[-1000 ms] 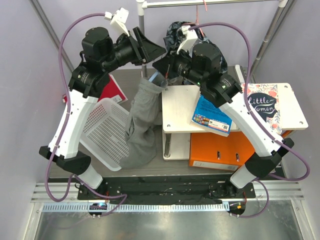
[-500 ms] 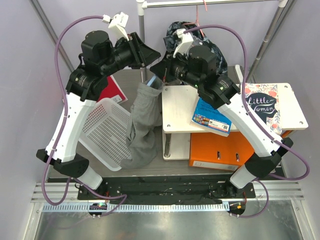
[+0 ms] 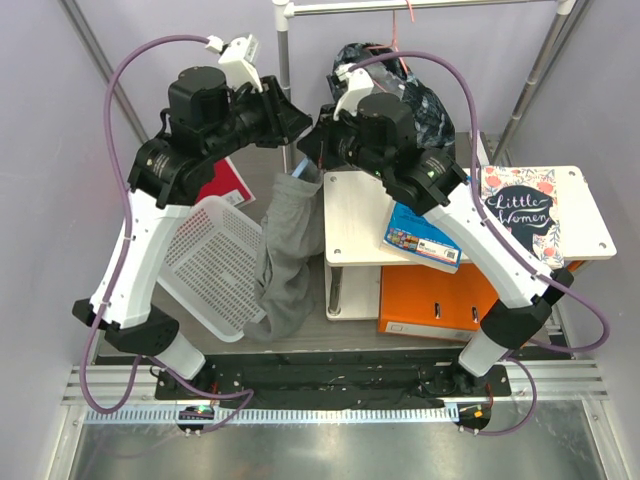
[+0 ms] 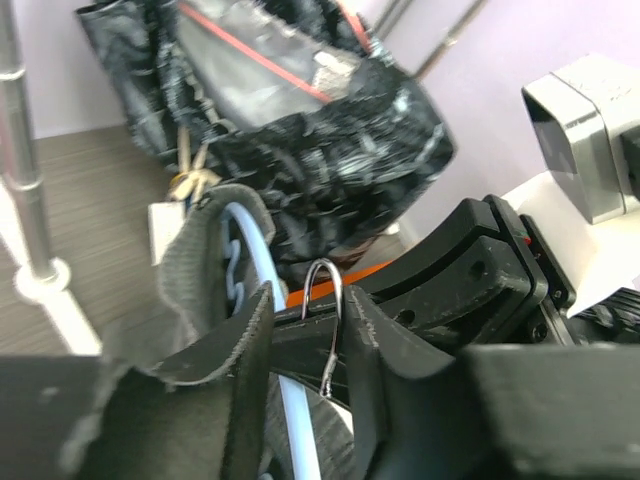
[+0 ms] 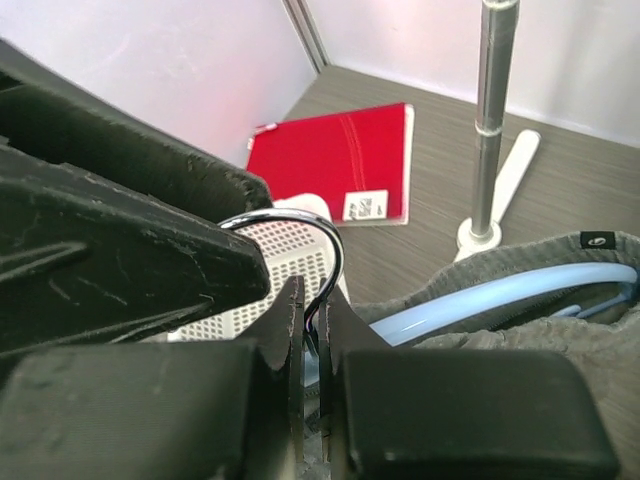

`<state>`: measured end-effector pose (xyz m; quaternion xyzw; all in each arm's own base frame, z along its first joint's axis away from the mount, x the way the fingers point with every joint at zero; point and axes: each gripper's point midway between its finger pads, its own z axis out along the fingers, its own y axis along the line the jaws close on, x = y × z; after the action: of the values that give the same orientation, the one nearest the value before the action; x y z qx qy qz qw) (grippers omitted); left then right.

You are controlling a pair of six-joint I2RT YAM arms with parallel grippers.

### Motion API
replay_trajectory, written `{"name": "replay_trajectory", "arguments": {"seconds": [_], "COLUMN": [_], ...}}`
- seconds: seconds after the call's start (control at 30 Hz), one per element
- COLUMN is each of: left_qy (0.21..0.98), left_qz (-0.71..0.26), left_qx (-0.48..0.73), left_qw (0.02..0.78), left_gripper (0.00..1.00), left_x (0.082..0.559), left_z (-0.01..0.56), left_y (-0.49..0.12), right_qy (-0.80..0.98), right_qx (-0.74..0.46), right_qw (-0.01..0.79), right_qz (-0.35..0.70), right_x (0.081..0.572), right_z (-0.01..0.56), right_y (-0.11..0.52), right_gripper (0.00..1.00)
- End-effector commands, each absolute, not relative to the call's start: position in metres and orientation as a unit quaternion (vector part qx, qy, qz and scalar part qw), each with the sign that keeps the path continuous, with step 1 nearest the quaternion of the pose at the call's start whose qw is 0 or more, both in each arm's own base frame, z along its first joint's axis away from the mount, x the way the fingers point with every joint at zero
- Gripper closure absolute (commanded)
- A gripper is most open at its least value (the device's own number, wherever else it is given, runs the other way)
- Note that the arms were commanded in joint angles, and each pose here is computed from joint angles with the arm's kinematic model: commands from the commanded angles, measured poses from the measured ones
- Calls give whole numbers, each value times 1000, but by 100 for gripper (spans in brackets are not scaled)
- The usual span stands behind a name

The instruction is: Remove the shorts from the hanger

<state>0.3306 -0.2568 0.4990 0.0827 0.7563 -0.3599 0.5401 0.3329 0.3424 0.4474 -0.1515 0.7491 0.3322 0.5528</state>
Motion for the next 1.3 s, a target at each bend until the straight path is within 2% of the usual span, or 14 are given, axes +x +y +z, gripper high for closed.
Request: {"name": "replay_trajectory", "arguments": {"seconds": [0.0,0.2,0.4,0.53,0.67,0.73,0.8,0.87,0.9,1.0,1.27], "left_qy": [778,786,789,792,780,775,772,770,762,757,742], "left_qz": [-287,-262,-232,-228,-237,-250,-259,-266,-273,-275,-296], "left_qx": [93,102,107,103,95,94,92,88,85,82,72], "left_qw": [552,550,559,558,571,573,573,574,581,586,596], "left_gripper": [69,78,70,70,76,93,100,100,100,100,100], "left_x": [331,333,334,335,336,335,334,331,327,322,304], "left_z": [485,477,476,473,485,491,495,498,506,512,531], "left_y": [-242,-246,-246,-247,-247,-250,-252,-252,-250,-244,-233], "right_qy": [713,713,712,712,713,711,710,709,709,715,717], "right_qx": [-123,-129,-136,-142,-153,-156,-157,-154,-152,-148,-116], "right_qw": [600,600,600,598,592,590,589,591,592,588,607], "right_qz": [341,339,337,339,345,350,353,354,353,348,324], "right_x": [326,325,320,318,316,314,312,312,311,309,302], "right_z": [497,497,497,496,492,492,493,494,495,487,492], "right_y": [329,335,343,347,353,355,356,354,352,347,315], "right_gripper": [99,99,99,99,99,99,98,89,73,53,36]}}
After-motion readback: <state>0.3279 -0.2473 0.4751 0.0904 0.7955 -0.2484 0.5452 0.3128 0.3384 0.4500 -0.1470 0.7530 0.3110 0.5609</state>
